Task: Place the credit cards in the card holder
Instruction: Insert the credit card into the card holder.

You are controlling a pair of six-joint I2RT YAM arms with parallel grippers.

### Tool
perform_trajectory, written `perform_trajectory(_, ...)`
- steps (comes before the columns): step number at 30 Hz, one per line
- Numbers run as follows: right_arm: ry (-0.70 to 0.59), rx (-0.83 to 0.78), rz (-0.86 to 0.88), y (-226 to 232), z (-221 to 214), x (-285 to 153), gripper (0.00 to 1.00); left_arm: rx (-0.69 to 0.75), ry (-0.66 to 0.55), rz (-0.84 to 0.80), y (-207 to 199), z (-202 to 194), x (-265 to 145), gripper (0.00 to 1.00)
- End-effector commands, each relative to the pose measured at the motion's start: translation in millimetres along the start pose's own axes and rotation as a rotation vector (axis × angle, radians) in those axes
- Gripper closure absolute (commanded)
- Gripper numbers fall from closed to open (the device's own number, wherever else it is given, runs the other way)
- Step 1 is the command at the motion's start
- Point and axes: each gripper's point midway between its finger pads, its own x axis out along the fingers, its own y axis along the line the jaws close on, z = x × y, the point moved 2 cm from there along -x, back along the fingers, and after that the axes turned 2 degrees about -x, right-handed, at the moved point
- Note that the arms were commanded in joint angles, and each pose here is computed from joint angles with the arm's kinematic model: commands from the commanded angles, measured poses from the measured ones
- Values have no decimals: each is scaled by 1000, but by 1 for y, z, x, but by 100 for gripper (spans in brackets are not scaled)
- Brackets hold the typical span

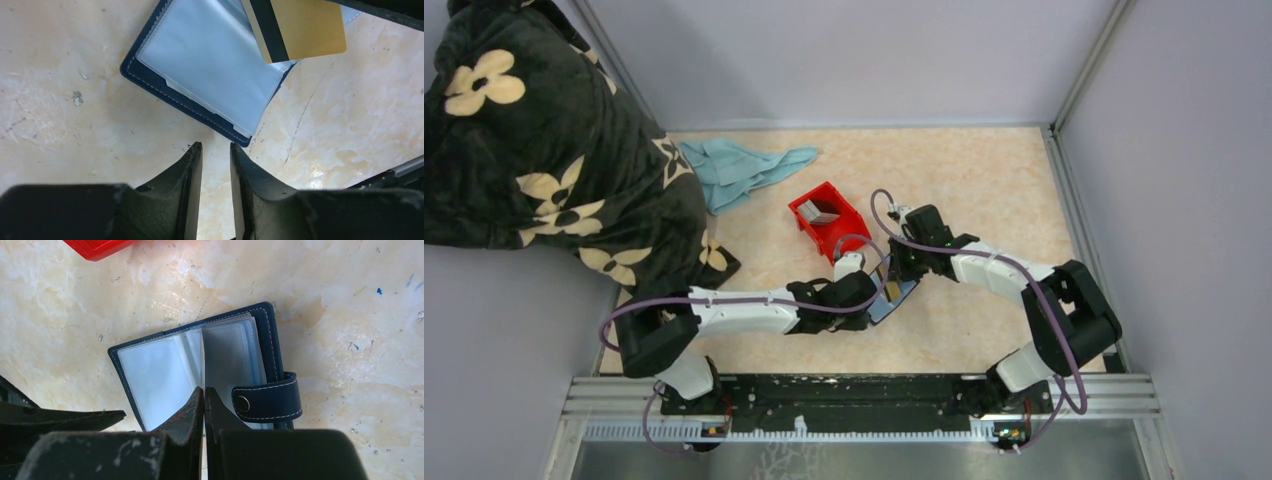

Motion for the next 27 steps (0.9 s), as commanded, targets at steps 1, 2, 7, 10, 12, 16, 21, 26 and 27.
perform_trajectory(1, -22, -4, -15, -4, 2, -1, 100, -58, -20, 12, 0, -3, -4, 69)
perform_trajectory(2, -22, -2, -16, -4, 2, -1, 100, -57, -18, 15, 0, -4, -2, 71)
perform_trajectory(7, -18, 3, -28, -6, 0, -1, 100, -56, 25, 13, 0, -16, 2, 80)
perform_trajectory(10, -9, 7, -39, -7, -1, -1, 100, -56, 34, -32, -9, -24, -4, 82)
perform_trajectory(12, -14, 13, -46, -8, 0, -3, 100, -46, 29, -49, -13, -28, -10, 81)
perform_trajectory(16, -10, 22, -50, -9, -2, -2, 100, -14, 41, -53, -16, -40, -9, 78)
perform_trajectory(21, -6, 28, -50, -9, -2, 0, 100, -7, 61, -52, -22, -54, 0, 78)
perform_trajectory(26, -10, 32, -57, -7, -1, -1, 100, 3, 38, -15, -22, -54, 12, 74)
perform_trajectory(27, -12, 32, -57, -6, 0, -1, 100, 1, 30, -4, -21, -54, 14, 74)
